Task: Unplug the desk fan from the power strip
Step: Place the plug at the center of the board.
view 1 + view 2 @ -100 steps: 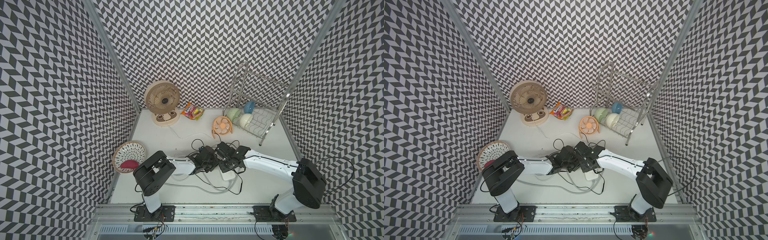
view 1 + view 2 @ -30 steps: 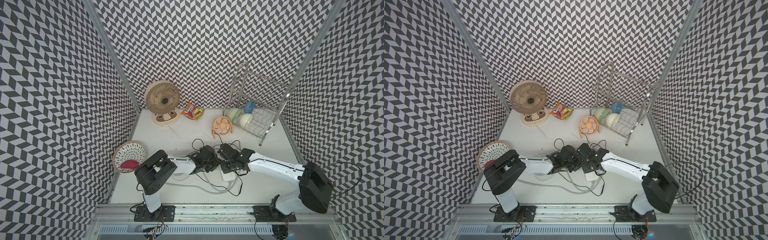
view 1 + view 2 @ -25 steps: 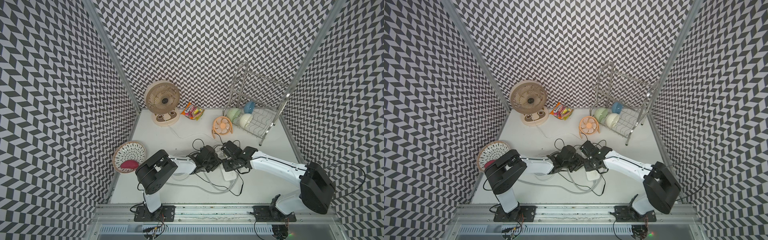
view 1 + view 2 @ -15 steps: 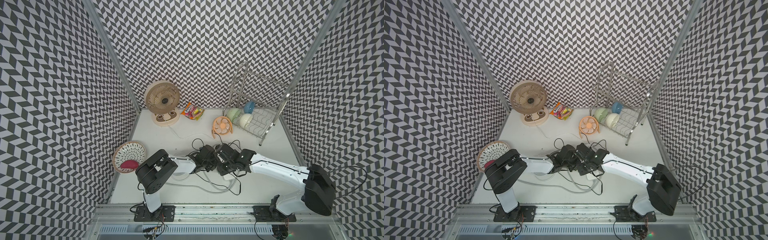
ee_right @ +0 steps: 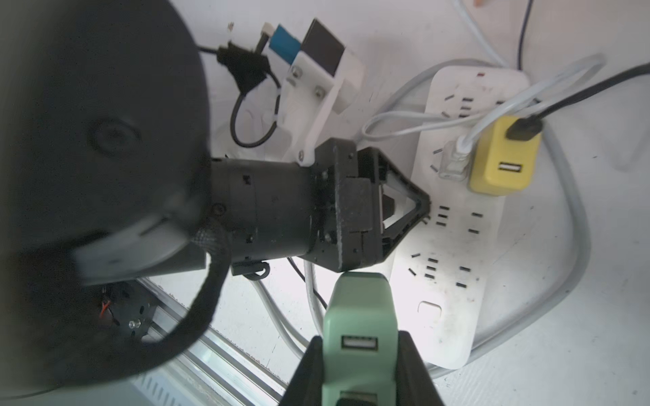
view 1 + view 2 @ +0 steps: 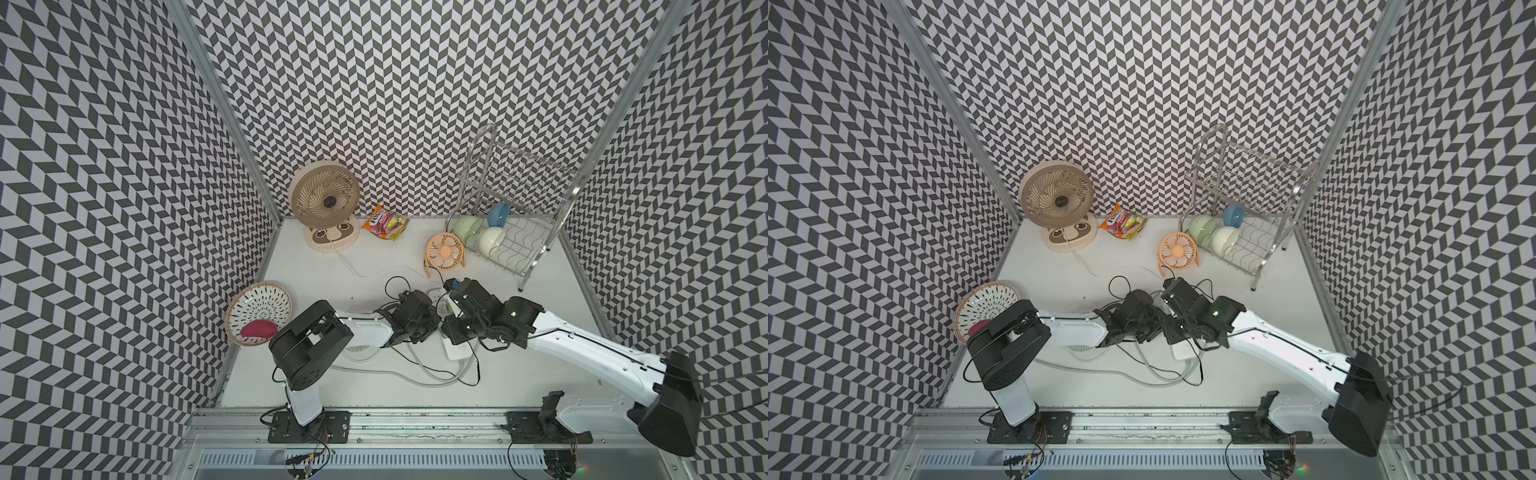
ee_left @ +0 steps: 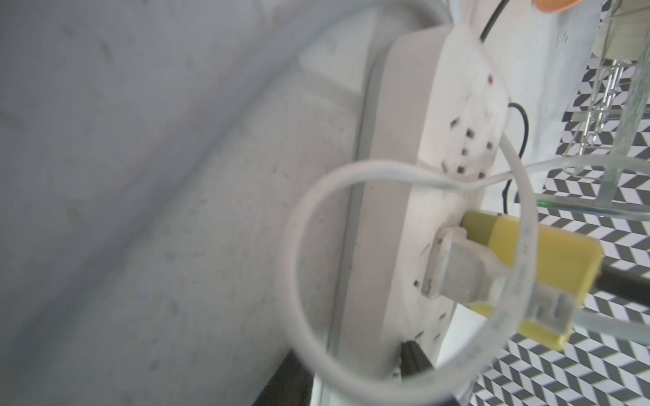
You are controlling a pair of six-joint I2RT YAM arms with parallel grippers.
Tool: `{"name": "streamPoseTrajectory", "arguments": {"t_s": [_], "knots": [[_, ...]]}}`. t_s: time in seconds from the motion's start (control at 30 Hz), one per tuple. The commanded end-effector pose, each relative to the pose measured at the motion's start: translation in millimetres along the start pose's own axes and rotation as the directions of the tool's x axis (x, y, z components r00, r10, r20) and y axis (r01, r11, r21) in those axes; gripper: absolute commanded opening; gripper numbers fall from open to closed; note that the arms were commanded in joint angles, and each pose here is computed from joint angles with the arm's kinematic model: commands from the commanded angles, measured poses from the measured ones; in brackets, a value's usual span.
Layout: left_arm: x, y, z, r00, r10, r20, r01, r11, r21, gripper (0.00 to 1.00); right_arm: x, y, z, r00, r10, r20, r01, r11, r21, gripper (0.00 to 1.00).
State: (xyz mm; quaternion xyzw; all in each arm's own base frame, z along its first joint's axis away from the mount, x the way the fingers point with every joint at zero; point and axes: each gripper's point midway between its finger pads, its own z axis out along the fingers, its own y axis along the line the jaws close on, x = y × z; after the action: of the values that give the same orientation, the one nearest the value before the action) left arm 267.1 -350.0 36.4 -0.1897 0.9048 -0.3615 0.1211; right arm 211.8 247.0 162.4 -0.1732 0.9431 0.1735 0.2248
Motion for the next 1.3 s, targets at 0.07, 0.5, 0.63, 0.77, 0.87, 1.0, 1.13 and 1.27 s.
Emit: {"name": "streamPoseTrajectory", "arguments": {"t_s": [0.07,0.5,0.63,0.77,0.87,1.0,1.13,1.27], "knots": [[-13,-34,-29,0.983,0.152,0.1,-0.155,0.988,0.018,0.51,-41,-3,-52,0.974,0.022,0.224,-0.019,1.0,-0.015,0.25],[-48,-136,-160,0.853,0.316,0.415,-0.438,0.866,0.24,0.7,-35,51,-89,0.969,-0.019,0.245,0.107,0.931,-0.35,0.25],[-78,-127,-215,0.791,0.3,0.534,-0.462,0.864,0.199,0.72,-36,105,-111,0.957,-0.072,0.281,0.223,0.803,-0.552,0.25],[-120,-104,-263,0.738,0.265,0.62,-0.424,0.897,0.121,0.71,-37,158,-131,0.937,-0.126,0.327,0.326,0.652,-0.685,0.26],[-148,-85,-296,0.703,0.228,0.673,-0.38,0.921,0.085,0.71,-44,197,-148,0.911,-0.142,0.387,0.399,0.537,-0.743,0.26],[-179,-52,-340,0.652,0.163,0.741,-0.281,0.959,0.035,0.7,-61,232,-164,0.879,-0.13,0.459,0.463,0.46,-0.757,0.26],[-192,-26,-374,0.602,0.117,0.79,-0.203,0.979,0.01,0.71,-92,239,-173,0.848,-0.039,0.528,0.476,0.493,-0.728,0.26],[-197,-5,-400,0.557,0.085,0.826,-0.127,0.992,-0.016,0.71,-116,228,-156,0.841,0.022,0.541,0.414,0.618,-0.668,0.26]]}}
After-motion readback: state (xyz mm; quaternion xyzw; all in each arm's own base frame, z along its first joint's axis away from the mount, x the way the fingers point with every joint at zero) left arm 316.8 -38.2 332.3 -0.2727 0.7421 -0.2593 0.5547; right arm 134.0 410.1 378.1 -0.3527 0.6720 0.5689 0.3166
